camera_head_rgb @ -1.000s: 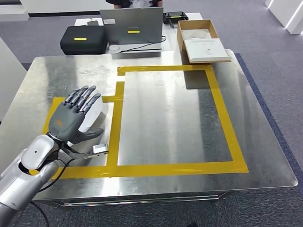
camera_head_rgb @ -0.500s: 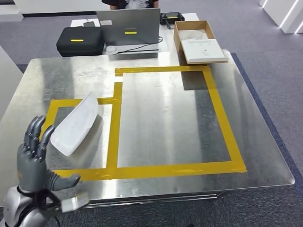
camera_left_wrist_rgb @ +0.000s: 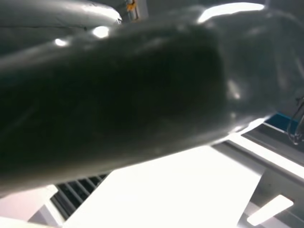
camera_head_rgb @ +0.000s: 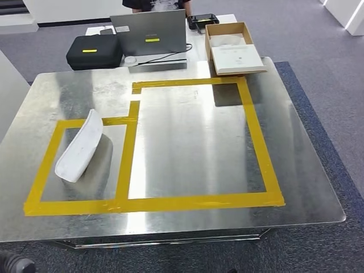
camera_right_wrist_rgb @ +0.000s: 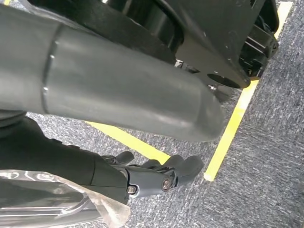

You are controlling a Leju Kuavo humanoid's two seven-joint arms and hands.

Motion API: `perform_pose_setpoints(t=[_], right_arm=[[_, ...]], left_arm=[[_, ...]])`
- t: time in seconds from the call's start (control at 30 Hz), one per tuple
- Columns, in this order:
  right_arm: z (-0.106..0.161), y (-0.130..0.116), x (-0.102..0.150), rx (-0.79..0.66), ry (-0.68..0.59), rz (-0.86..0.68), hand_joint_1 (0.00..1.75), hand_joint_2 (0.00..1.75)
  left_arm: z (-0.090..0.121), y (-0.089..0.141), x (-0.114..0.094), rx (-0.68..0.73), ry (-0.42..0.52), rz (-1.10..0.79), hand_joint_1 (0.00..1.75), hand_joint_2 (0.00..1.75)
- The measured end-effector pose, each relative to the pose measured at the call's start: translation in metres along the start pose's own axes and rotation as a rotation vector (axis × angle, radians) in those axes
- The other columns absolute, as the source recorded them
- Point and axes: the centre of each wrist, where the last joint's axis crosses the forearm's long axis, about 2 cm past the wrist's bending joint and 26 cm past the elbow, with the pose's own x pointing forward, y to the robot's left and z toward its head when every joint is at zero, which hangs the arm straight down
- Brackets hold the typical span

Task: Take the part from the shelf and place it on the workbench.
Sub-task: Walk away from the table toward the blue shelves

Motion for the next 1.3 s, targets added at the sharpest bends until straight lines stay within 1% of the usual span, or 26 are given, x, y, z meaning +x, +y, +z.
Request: perform_pose_setpoints(t=[0.4,0.73,0.83,0.93,1.03,1.1,1.23,1.3], right_arm=[[0.0,-0.001,0.001,-0.001,0.01,0.008,0.0,0.0],[-0.002,-0.005,0.002,-0.025,-0.015,0.003,0.0,0.0],[-0.002,-0.006,0.004,-0.031,-0.017,0.001,0.0,0.0],[-0.002,-0.004,0.003,-0.028,-0.005,-0.002,0.0,0.0],[-0.001,-0.002,0.003,-0.026,0.013,-0.023,0.0,0.0],[-0.001,0.0,0.002,-0.028,0.025,-0.057,0.0,0.0],[0.0,0.001,0.002,-0.051,0.028,-0.159,0.0,0.0],[0.0,0.001,0.002,-0.065,0.016,-0.203,0.0,0.0]], left_arm=[[-0.001,-0.006,0.013,0.093,0.11,0.097,0.0,0.0],[-0.006,-0.012,0.019,0.131,0.131,0.142,0.0,0.0],[-0.007,-0.012,0.019,0.161,0.164,0.155,0.0,0.0],[-0.007,-0.009,0.018,0.212,0.221,0.165,0.0,0.0],[-0.004,-0.002,0.014,0.275,0.302,0.183,0.0,0.0],[0.0,0.001,0.01,0.335,0.384,0.214,0.0,0.0],[0.007,0.005,0.002,0.486,0.575,0.292,0.0,0.0],[0.01,0.005,-0.003,0.526,0.64,0.305,0.0,0.0]])
